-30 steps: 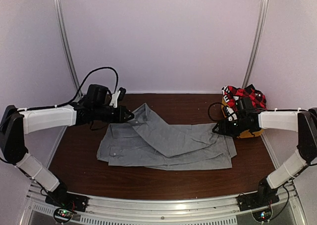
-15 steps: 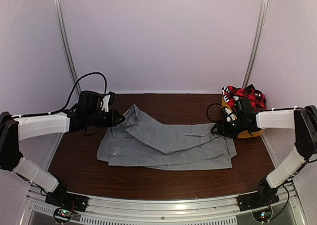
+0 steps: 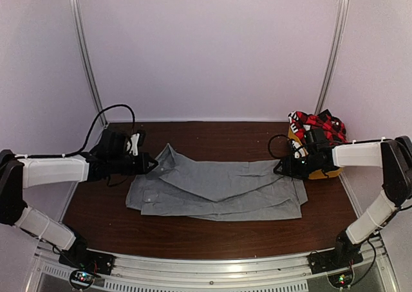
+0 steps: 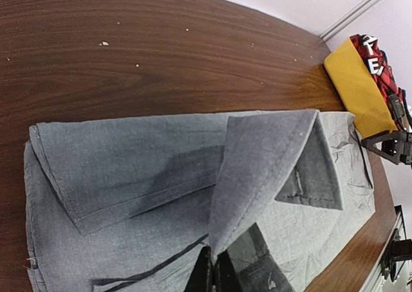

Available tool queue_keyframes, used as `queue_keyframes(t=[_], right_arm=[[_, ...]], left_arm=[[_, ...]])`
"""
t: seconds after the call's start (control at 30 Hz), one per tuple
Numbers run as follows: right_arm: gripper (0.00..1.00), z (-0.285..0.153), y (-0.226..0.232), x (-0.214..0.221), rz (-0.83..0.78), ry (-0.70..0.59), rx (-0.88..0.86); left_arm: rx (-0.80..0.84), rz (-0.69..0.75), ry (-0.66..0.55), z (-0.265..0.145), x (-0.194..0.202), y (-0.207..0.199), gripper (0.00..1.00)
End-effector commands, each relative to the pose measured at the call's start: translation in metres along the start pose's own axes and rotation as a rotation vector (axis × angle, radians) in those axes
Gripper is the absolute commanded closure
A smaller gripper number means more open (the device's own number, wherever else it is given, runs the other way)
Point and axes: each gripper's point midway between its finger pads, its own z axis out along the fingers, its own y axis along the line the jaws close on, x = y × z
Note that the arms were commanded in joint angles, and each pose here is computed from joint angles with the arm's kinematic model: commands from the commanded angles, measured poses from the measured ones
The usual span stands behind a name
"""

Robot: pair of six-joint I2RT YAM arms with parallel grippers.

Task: Fold and stack the long sleeve shirts
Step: Fold the sleeve of the rectangle-folded shirt.

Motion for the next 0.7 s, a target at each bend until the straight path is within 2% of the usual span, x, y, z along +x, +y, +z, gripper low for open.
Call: queue_keyframes(t=[0.0,0.53,0.67], right_arm=[[0.37,0.004,-0.002,0.002,0.004,0.0,-0.01],[0.37,0.005,-0.002,0.006,0.005,0.007,-0.017],[0.36,0.004,-0.002,0.005,0.007,0.005,-0.018]], left_arm=[[-0.023,-0.007,-0.052,0.003,-0.005,0.011,1.0],[-0.196,-0.018,-0.059,0.021,0.008,0.071,1.0],[-0.22,-0.015,-0.021,0.029,0.018,0.08,0.88]])
